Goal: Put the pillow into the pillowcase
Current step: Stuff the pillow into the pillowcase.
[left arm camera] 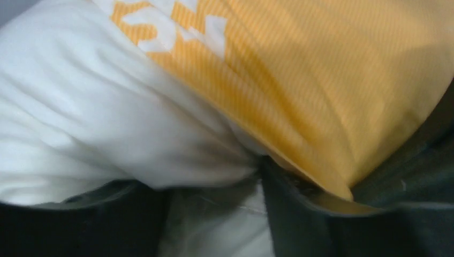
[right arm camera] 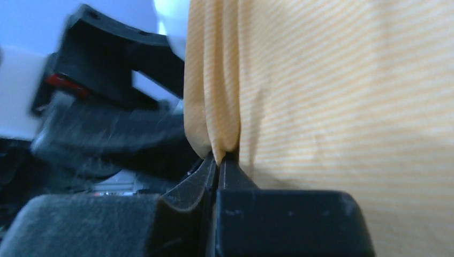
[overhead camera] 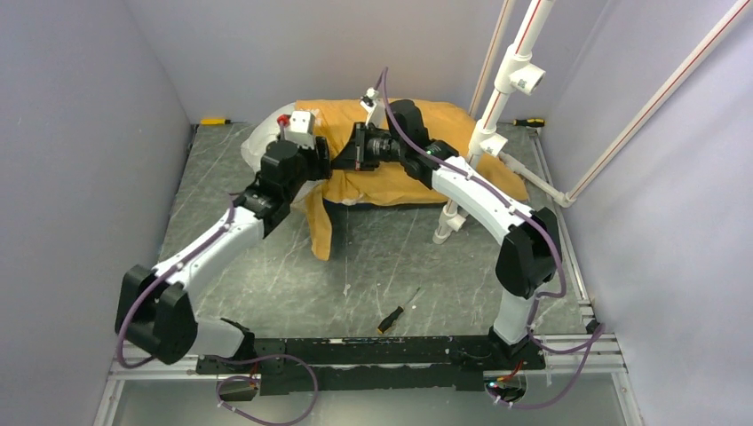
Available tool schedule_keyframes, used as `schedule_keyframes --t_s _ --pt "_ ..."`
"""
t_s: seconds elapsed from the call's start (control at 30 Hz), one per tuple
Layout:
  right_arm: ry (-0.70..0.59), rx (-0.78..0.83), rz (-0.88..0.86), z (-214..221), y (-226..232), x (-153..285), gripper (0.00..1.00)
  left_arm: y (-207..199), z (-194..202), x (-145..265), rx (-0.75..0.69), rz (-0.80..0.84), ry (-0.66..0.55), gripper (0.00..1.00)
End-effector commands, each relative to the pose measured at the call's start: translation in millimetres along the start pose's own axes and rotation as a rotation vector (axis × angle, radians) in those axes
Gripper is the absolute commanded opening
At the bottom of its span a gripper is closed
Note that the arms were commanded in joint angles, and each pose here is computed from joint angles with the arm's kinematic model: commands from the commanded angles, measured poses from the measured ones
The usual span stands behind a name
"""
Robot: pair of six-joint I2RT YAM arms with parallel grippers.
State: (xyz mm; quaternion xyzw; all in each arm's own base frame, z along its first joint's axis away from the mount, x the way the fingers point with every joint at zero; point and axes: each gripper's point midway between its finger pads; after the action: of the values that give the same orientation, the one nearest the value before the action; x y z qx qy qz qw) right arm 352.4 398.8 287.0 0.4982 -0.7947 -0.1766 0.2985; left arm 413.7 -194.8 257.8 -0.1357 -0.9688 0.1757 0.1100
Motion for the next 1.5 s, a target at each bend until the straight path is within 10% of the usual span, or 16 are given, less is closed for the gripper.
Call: schedule_keyframes --t_s 0.0,0.23,0.63,0.8,0.93,1.17,1.47 --pt "-0.15 0.079 -0.014 -40.5 16.9 -1.9 0.0 -24.5 22.3 60.3 -0.125 0.033 0.309 0.9" --pt "-0.08 0.013 0.061 -17.8 -25.7 -20.4 0.0 66.8 -3.0 130.7 0.015 -0.454 0.409 0.99" --pt "-0.039 -0.003 0.038 -2.8 -22.3 -14.6 0.0 161.2 -16.7 128.6 0.556 -0.562 0.416 0.99" --pt "-0.025 0.005 -0.002 -4.3 -11.1 -10.5 0.0 110.4 -28.4 64.0 0.654 -0.078 0.38 0.98" --pt "-0.073 0.027 -0.169 -27.5 26.9 -0.9 0.0 64.4 -35.3 21.6 0.719 0.292 0.366 0.55" --pt "-0.172 0.094 -0.651 -89.8 128.0 33.6 0.0 -62.4 -5.2 -6.0 0.409 0.641 0.386 0.03" --pt "-0.146 0.139 -0.797 -109.0 161.5 49.1 0.0 -140.1 21.6 -18.7 0.261 0.817 0.201 0.0"
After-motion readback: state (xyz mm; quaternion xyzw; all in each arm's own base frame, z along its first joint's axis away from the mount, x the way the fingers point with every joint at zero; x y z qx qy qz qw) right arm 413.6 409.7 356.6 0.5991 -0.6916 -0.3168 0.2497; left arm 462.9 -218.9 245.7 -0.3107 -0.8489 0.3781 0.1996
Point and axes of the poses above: each gripper's point midway between its finger pads, its own x axis back along the fingers, its own y axis along the line the jaws close on, z = x × y, and after that the axes turned 11 degrees about x, right-handed
